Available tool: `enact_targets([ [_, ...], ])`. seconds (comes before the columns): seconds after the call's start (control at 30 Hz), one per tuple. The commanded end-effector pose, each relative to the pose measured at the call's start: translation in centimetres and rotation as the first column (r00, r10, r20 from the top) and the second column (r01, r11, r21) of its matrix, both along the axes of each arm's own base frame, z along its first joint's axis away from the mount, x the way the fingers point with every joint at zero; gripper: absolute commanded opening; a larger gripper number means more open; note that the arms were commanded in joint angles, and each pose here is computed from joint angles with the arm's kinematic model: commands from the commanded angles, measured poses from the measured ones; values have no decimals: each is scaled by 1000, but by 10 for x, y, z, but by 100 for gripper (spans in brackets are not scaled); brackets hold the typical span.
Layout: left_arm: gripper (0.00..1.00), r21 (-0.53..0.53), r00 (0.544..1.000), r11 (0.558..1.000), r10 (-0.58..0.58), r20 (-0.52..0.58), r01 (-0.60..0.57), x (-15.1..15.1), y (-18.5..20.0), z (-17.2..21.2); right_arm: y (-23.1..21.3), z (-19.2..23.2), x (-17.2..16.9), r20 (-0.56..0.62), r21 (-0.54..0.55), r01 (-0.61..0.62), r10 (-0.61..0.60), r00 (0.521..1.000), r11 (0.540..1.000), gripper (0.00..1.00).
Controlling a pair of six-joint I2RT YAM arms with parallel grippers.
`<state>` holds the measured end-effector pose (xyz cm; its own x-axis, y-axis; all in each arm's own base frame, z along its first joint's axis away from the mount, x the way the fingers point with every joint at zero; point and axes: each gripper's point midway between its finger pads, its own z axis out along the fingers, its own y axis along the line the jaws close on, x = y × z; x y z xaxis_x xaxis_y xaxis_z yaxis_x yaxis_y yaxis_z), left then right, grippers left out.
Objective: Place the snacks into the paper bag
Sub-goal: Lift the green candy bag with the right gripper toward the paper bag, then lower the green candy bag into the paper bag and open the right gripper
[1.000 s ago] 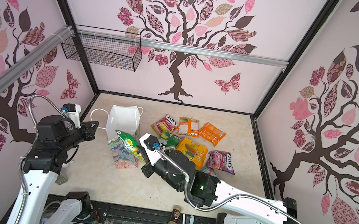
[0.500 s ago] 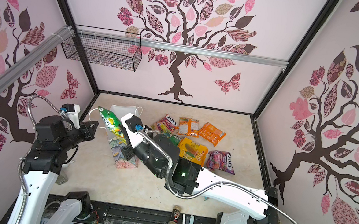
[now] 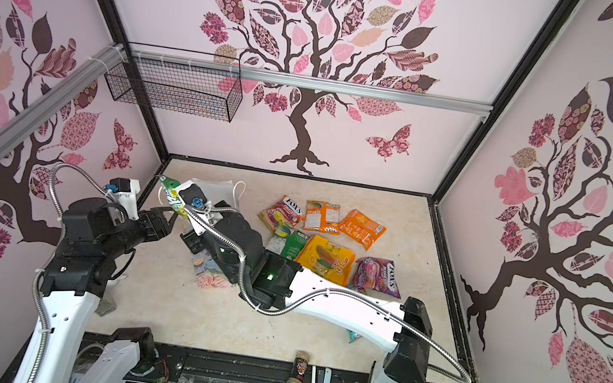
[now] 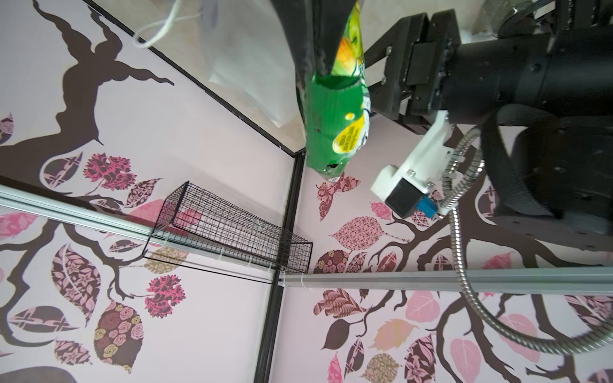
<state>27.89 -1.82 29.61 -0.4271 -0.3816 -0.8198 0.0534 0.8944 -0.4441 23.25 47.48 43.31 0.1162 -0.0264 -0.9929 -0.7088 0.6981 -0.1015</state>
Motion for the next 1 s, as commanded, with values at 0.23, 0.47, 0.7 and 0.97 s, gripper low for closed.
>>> enact_targets([
  [0.23,74,22,1000,999,29,8,-29,-1,7,-1,-3,27,31,-4,99,34,-33,999,995,0],
  [0.47,83,40,997,997,66,36,-67,-7,12,4,4,15,39,-18,74,42,-41,999,996,0],
  [0.7,86,5,1000,1000,-2,9,1,-1,1,-3,2,6,48,-41,72,64,-61,997,995,0],
  [0.97,68,-13,999,1000,-14,-40,13,5,0,-13,4,-3,57,-59,71,66,-62,996,995,0],
])
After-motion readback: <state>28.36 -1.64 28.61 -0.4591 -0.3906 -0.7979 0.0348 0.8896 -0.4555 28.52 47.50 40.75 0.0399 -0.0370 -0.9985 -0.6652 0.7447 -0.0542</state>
